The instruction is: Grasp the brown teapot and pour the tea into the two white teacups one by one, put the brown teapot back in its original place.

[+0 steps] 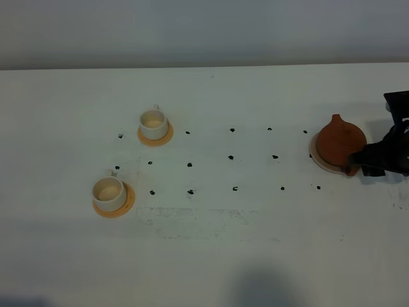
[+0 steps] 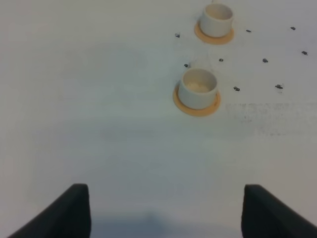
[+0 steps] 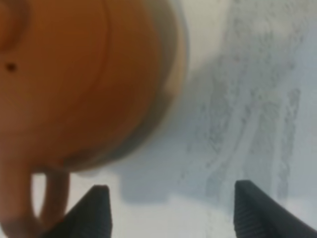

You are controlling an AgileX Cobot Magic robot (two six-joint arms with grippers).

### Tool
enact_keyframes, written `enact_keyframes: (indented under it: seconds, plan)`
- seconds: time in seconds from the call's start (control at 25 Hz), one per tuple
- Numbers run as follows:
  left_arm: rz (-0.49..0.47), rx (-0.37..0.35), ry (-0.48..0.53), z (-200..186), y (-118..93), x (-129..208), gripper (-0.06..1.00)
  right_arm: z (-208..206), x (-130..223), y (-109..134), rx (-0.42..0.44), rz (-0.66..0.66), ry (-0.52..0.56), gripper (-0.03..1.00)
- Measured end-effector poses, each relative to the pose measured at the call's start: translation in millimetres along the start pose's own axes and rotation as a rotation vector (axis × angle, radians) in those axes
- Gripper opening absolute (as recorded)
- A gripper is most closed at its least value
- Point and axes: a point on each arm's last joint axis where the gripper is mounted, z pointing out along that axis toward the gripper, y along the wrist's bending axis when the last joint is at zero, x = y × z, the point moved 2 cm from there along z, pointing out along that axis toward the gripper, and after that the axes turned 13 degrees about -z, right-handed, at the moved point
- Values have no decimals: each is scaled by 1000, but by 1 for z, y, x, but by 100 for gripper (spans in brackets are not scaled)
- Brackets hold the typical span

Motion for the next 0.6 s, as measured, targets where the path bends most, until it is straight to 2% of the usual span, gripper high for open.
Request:
enact_keyframes:
  seconds: [0.08,0.32,0.6]
  plan:
    - [0,0,0,0,0,0,61,-9,1,-1,1,1,2,55]
    - [0,0,0,0,0,0,61,-62,-16,-3,11,49,-104,55]
    - [0,0,0,0,0,0,61,-81,-38,-5,-62,101,-45,53]
